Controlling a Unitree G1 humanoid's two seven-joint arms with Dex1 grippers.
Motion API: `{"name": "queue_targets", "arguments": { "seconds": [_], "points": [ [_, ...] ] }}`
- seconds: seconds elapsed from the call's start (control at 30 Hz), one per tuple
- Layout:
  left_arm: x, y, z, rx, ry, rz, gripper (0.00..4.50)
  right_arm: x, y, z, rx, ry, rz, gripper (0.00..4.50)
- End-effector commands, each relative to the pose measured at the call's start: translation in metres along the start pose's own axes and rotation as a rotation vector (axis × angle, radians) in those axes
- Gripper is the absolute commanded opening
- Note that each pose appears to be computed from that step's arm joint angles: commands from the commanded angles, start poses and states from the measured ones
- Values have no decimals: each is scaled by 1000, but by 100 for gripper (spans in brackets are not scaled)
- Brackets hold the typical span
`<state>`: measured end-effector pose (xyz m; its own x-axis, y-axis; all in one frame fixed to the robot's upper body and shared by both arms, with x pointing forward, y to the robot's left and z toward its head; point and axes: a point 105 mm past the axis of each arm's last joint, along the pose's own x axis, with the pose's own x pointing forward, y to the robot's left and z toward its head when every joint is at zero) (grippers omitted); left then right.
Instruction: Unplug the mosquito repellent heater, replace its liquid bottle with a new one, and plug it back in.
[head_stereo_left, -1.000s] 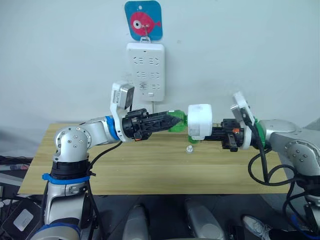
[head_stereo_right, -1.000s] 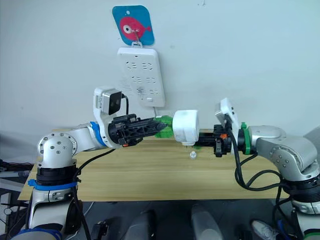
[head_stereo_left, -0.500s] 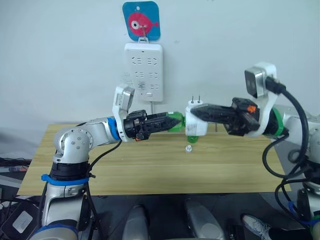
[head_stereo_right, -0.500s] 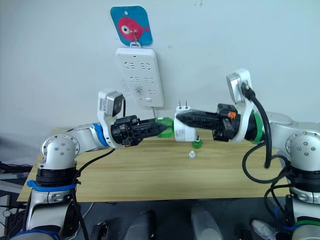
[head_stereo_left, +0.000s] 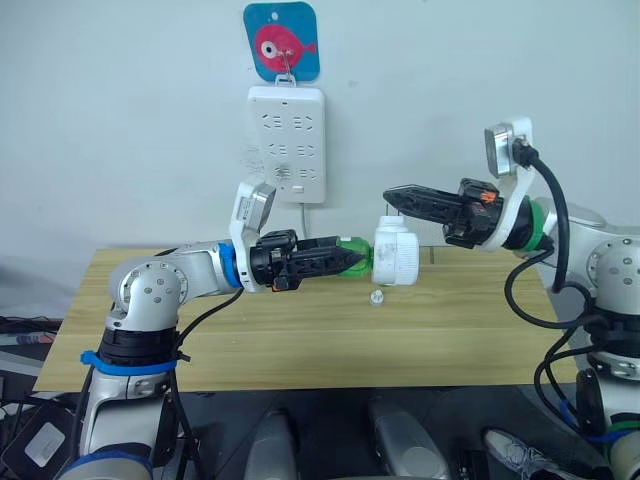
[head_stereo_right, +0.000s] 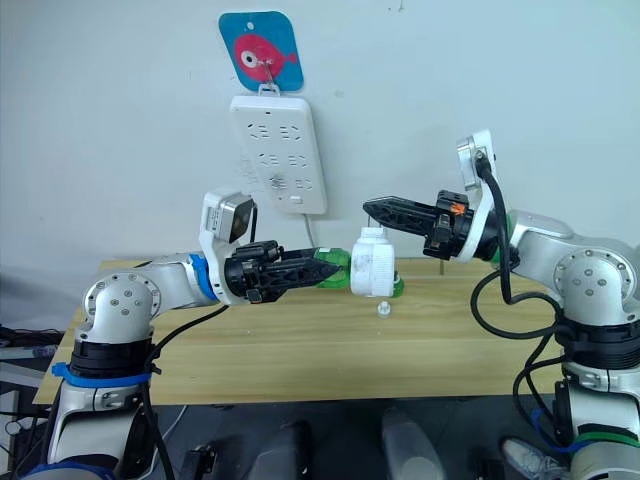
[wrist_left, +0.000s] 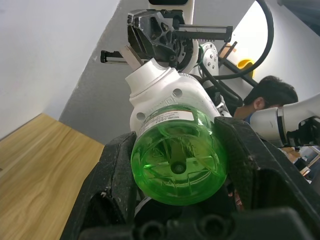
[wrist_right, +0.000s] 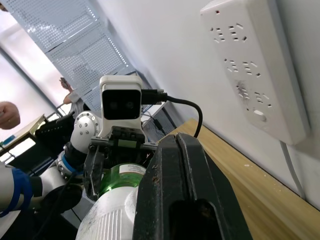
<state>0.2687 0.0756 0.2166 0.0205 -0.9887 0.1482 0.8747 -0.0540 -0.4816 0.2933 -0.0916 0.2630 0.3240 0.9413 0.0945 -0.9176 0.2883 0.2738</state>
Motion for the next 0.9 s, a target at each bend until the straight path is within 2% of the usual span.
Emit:
{"name": "queue_targets", "arguments": {
  "seconds": [0.03,0.2,0.33,0.37,0.43,0.5,0.67,0.8,0.9],
  "points": [
    [3,-15,12,58,-32,-68,232,-6,2,7,-19,-20,-13,0],
    [3,-13,13,55,-36,-64,232,-8,2,12,-3,-62,-35,0],
    [-1,-10,12,48,-40,-50,232,-29,-3,25,44,-115,-79,0],
    [-2,-10,12,47,-40,-48,232,-33,-2,24,50,-109,-86,17],
    [-4,-9,12,45,-39,-43,232,-43,2,16,79,-79,-90,58],
    [-6,-9,13,44,-36,-42,232,-53,6,6,121,-34,-89,122],
    [-9,-11,13,50,-12,-52,232,-73,27,-27,267,125,-21,300],
    [-8,-12,12,54,2,-60,232,-70,33,-35,327,134,3,446],
    [-8,-13,11,58,10,-66,232,-63,39,-37,341,136,26,450]
  ]
}}
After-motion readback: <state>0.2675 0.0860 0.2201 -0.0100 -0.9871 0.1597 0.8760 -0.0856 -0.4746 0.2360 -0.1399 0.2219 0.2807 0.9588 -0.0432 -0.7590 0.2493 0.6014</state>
